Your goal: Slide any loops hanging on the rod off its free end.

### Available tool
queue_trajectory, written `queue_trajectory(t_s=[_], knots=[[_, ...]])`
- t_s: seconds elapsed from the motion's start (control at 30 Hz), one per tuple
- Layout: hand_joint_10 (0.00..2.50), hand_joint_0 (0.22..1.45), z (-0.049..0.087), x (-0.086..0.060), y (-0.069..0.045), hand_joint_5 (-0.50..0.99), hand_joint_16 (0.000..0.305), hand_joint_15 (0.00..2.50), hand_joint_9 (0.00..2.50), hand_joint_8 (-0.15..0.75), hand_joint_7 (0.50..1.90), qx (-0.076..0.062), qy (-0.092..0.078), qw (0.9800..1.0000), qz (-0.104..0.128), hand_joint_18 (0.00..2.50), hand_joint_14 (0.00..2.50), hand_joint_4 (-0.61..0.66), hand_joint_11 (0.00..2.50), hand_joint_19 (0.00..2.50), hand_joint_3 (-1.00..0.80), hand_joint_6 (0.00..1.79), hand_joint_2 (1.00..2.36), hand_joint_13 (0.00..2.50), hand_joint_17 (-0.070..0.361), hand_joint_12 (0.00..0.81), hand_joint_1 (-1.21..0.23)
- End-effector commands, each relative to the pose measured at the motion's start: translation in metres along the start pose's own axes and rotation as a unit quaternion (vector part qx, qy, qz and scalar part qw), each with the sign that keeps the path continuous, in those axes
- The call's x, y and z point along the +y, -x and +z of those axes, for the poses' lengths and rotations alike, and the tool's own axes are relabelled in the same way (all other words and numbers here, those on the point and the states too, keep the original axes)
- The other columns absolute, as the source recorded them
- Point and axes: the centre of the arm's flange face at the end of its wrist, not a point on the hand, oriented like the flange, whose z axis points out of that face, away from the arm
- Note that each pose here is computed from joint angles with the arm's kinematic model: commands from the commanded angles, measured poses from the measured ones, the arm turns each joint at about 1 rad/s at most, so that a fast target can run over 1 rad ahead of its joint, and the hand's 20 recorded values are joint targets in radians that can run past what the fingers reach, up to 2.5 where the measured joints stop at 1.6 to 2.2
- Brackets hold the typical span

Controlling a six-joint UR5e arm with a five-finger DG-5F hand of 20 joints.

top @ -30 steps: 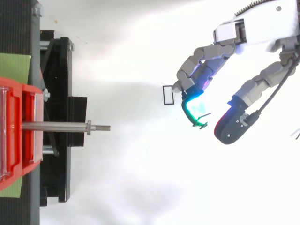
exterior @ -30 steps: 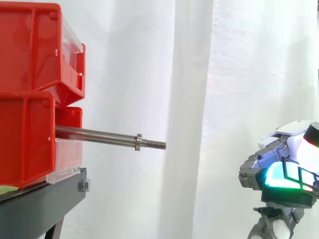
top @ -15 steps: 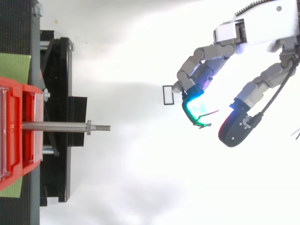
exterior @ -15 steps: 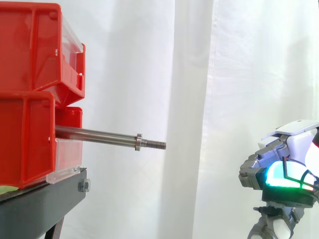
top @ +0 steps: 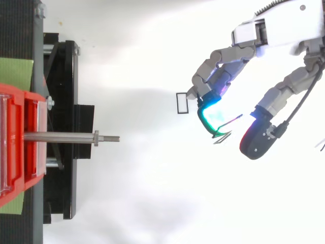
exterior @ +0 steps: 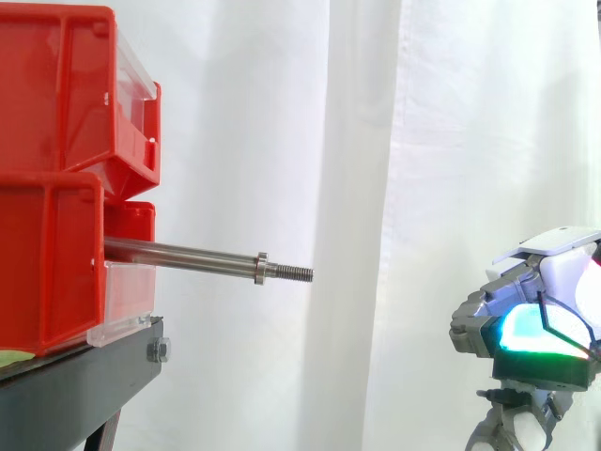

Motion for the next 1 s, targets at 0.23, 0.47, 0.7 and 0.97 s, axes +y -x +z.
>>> queue_trajectory(t_s=[0.23, 0.47, 0.7, 0.97], knots=[[0.01, 0.44, -0.0006, -0.0003, 0.0012, -0.21, 0.05, 0.0, 0.67, 0.283, 1.21, -0.001, 0.0, 1.0, 0.0, 0.52, 0.0, 0.21, 0.17, 0.0, -0.5, 0.81, 1.0, 0.55, 0.111, 0.315, -0.88], [0.01, 0.59, -0.0006, -0.0003, 0.0012, -0.18, 0.042, 0.0, 0.69, 0.257, 1.33, -0.001, 0.0, 1.0, 0.0, 0.47, 0.0, 0.15, 0.18, 0.03, -0.5, 0.79, 1.0, 0.53, 0.093, 0.278, -0.7], [0.01, 0.59, -0.0006, -0.0003, 0.0012, -0.19, 0.041, 0.0, 0.69, 0.263, 1.36, -0.001, 0.0, 1.0, 0.0, 0.45, 0.0, 0.09, 0.18, 0.03, -0.39, 0.83, 1.01, 0.53, 0.093, 0.277, -0.71], [0.01, 0.59, -0.0011, -0.0006, 0.0019, -0.19, 0.041, 0.0, 0.69, 0.264, 1.36, -0.001, 0.0, 1.0, 0.001, 0.44, 0.0, 0.04, 0.19, 0.03, -0.35, 0.84, 1.01, 0.53, 0.093, 0.278, -0.73]])
